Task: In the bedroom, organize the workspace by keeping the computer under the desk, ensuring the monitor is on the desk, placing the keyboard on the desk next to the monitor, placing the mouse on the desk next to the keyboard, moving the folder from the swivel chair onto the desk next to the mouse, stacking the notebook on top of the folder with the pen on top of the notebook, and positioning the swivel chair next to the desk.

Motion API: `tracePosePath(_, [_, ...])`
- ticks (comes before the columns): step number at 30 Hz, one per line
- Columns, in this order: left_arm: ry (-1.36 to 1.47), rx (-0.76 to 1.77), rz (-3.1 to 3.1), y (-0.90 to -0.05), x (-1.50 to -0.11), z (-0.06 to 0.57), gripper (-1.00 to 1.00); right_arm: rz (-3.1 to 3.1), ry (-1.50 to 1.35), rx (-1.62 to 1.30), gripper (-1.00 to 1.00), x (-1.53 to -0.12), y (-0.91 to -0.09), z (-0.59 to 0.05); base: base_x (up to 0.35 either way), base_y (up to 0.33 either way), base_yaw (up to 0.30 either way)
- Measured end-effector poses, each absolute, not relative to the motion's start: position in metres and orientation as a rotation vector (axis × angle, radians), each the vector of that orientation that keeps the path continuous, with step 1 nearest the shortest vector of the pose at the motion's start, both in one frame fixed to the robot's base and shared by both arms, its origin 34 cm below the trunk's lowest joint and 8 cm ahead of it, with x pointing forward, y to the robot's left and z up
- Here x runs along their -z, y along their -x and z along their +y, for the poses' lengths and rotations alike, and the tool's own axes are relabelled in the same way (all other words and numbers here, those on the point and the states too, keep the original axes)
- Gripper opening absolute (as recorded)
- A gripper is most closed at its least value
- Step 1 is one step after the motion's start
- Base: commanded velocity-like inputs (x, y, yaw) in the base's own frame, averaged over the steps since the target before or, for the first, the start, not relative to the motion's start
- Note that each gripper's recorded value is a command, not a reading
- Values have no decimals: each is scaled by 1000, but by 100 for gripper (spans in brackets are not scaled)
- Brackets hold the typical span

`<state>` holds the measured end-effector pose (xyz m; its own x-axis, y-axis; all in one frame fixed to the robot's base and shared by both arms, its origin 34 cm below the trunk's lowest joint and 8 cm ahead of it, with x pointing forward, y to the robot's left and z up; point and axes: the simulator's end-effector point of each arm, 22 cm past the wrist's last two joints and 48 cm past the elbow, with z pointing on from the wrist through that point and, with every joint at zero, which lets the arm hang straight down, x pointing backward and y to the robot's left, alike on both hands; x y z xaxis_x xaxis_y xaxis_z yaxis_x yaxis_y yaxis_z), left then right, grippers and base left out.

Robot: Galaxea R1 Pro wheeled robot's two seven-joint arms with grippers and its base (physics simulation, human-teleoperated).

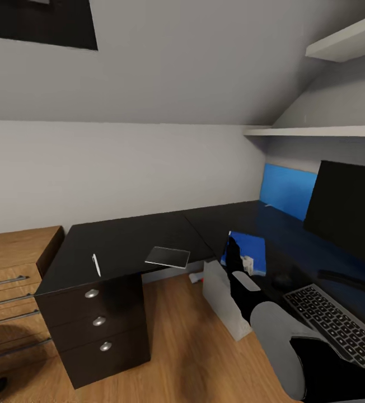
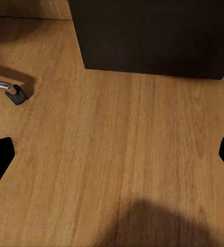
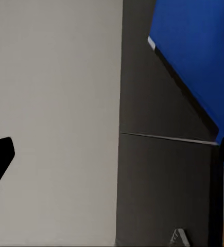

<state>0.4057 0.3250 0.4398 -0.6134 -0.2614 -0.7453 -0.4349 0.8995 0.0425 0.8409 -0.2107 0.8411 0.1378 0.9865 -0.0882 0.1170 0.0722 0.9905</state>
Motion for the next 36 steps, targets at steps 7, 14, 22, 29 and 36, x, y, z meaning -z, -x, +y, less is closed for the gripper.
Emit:
tracePosePath(7, [496,-277,2255,-408,-442,325,100,1231,-1286,-992,100,-842,-839,-205,0,0,186])
tracePosePath(14, [496,-274,2249,-410,-443,325,100,1252,-1291,-993,100,-837,-836,-198,0,0,186])
tracePosePath(22, [496,-272,2242,-412,-445,325,100,1266,-1294,-1007,100,-836,-833,-186,0,0,186])
tracePosePath(29, [496,-272,2239,-413,-446,325,100,1265,-1292,-1012,100,-838,-833,-185,-21,0,110])
tracePosePath(36, [497,-274,2239,-412,-446,326,100,1265,-1291,-1022,100,-839,-833,-185,-171,26,18])
